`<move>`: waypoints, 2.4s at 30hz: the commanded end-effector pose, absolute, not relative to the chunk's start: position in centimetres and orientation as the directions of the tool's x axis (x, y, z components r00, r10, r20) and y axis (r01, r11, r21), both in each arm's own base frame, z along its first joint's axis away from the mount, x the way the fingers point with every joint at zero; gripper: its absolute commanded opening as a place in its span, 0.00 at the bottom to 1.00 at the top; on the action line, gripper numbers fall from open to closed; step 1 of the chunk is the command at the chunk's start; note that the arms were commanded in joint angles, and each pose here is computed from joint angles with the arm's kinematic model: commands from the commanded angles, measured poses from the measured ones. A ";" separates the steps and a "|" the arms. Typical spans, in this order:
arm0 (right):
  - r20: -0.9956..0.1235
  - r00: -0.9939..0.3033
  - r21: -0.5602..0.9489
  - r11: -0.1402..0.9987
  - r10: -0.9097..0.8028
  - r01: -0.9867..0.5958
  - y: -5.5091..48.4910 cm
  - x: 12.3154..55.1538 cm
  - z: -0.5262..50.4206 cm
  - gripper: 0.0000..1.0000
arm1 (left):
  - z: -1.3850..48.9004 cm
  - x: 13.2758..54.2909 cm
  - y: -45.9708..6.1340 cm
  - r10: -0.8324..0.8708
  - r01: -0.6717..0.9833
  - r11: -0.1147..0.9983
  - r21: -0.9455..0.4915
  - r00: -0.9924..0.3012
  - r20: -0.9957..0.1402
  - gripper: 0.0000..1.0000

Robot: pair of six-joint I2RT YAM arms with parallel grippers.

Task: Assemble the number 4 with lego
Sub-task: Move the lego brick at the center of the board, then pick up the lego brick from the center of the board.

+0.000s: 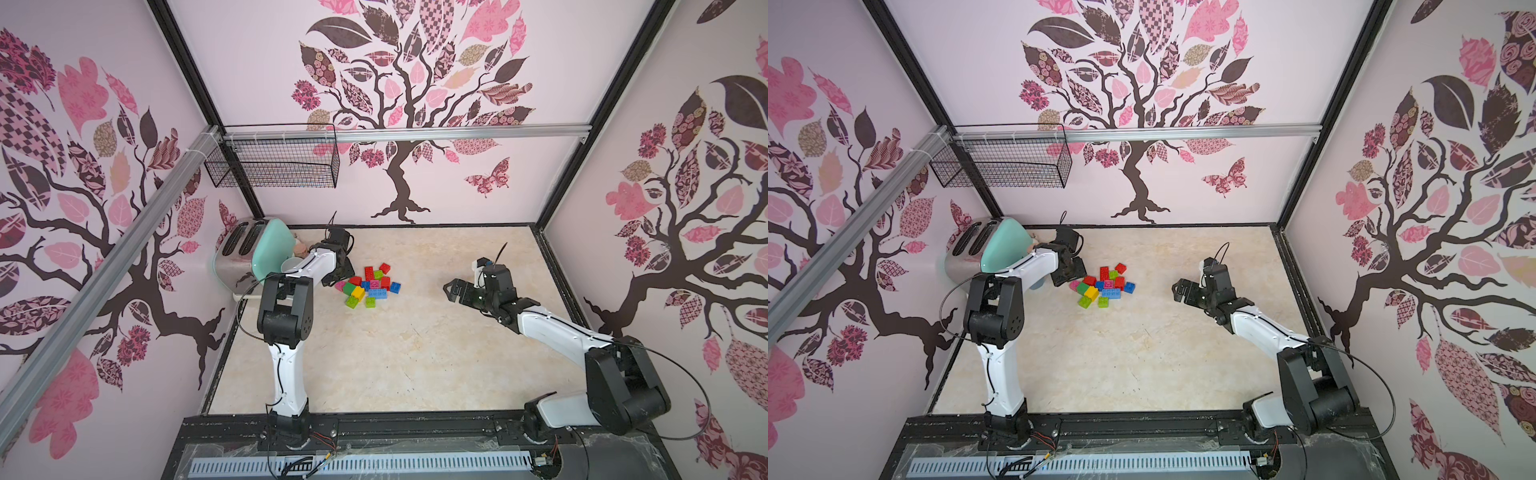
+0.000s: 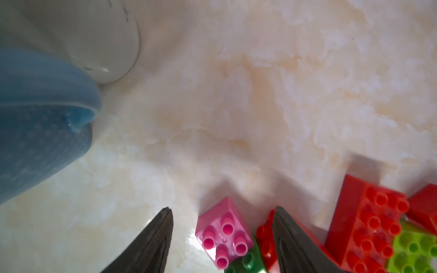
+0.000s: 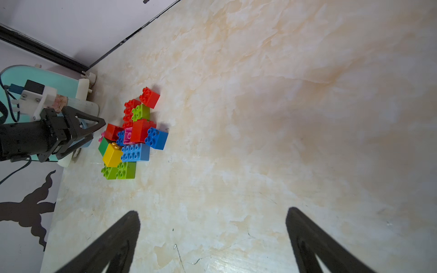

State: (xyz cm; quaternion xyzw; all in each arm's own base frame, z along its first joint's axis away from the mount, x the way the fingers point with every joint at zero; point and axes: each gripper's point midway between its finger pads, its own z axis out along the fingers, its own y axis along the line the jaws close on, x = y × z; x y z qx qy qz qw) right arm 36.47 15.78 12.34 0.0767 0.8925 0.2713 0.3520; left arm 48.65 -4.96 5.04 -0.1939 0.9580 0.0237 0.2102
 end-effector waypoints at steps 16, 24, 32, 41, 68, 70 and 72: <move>-0.656 -0.707 0.499 0.855 0.264 -0.143 15.0 33.9 14.9 0.99 | 1.9 47.8 -10.3 -0.312 -0.259 0.944 -0.205 -0.902 -0.299 0.70; -0.636 -0.732 0.546 0.812 0.243 -0.205 16.8 34.2 15.2 1.00 | 1.5 44.8 -13.9 -0.265 -0.203 0.946 -0.254 -0.934 -0.241 0.70; -0.627 -0.757 0.544 0.799 0.185 -0.256 18.3 33.6 14.3 1.00 | 2.1 40.7 -19.2 -0.123 -0.069 0.970 -0.232 -0.966 -0.226 0.71; -0.611 -0.791 0.464 0.822 0.027 -0.330 21.8 31.5 11.4 0.94 | 6.2 38.9 -20.2 -0.024 0.024 0.990 -0.139 -0.941 -0.338 0.77; -0.585 -0.680 0.174 0.750 -0.442 -0.638 29.1 34.2 7.3 0.71 | 3.6 31.7 -18.2 -0.045 -0.034 0.998 -0.047 -0.968 -0.245 0.87; -0.576 -0.665 0.141 0.744 -0.475 -0.653 29.1 34.6 6.8 0.70 | 3.9 31.4 -17.1 -0.061 -0.050 0.997 -0.052 -0.968 -0.243 0.87; -0.558 -0.652 0.107 0.734 -0.514 -0.671 29.1 34.9 6.1 0.70 | 4.4 31.2 -15.7 -0.073 -0.066 0.997 -0.035 -0.965 -0.252 0.87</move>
